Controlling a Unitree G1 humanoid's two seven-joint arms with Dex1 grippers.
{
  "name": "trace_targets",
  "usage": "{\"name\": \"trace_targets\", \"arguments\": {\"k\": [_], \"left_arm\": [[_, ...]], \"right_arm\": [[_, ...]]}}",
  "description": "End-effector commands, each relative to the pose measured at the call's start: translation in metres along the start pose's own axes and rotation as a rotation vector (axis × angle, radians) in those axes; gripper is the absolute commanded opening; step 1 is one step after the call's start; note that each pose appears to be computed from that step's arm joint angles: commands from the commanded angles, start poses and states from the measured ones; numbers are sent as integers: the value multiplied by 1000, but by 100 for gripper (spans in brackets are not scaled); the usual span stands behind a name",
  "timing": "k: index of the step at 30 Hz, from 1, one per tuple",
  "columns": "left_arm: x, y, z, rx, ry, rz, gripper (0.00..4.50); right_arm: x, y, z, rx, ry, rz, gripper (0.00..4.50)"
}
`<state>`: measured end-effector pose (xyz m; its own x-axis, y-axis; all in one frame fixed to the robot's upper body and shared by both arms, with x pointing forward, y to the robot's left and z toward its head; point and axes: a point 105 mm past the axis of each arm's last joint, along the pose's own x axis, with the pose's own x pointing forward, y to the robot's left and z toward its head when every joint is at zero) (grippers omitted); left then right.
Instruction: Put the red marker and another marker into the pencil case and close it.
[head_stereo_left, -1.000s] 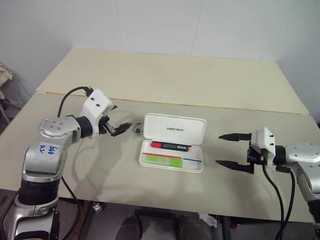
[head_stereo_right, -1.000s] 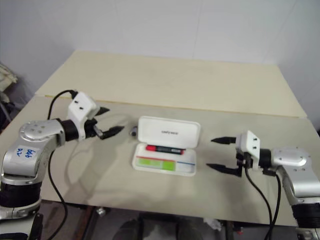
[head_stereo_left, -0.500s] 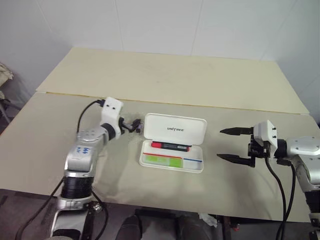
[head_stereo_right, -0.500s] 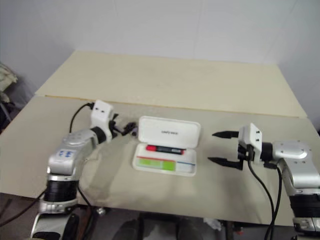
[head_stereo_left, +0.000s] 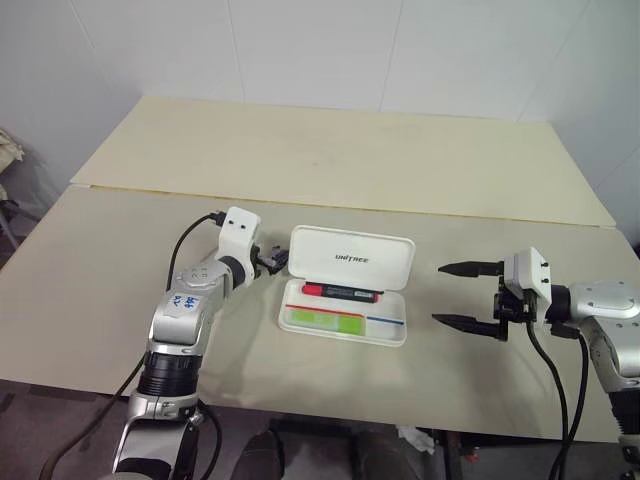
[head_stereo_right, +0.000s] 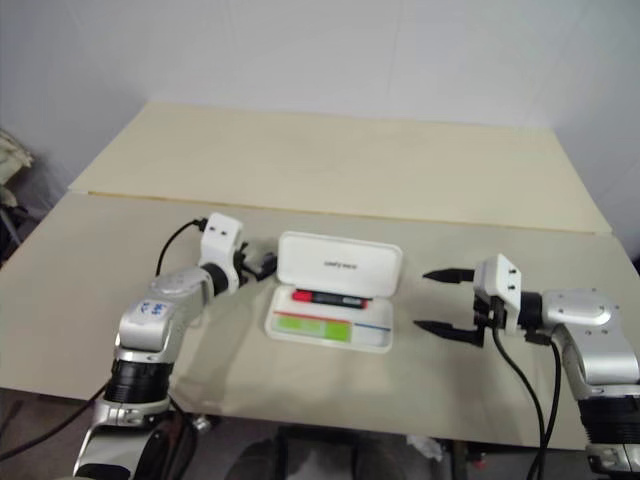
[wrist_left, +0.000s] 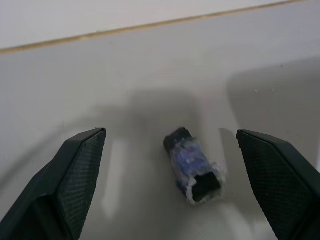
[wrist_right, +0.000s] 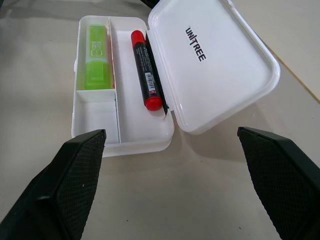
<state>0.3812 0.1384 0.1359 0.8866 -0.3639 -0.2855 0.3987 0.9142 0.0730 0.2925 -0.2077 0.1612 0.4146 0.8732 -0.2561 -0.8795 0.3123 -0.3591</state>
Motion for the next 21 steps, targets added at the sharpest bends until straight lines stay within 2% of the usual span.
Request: {"name": "trace_targets", "arguments": {"k": [1, 10, 11, 14, 21], "left_arm": [[-1, 0, 5, 25, -4, 17, 446], [7, 0, 2, -91, 38, 22, 446], [7, 0, 3, -91, 32, 23, 406], [9, -1, 4, -83, 27, 21, 324], [10, -3, 6, -65, 24, 17, 85]], "right_arm": [[1, -3, 9, -38, -23, -13, 450], [6, -4, 10, -49, -35, -13, 450], [6, -4, 10, -49, -35, -15, 450], [6, -4, 9, -51, -36, -20, 450], [3, -5, 7, -54, -28, -42, 450]]}}
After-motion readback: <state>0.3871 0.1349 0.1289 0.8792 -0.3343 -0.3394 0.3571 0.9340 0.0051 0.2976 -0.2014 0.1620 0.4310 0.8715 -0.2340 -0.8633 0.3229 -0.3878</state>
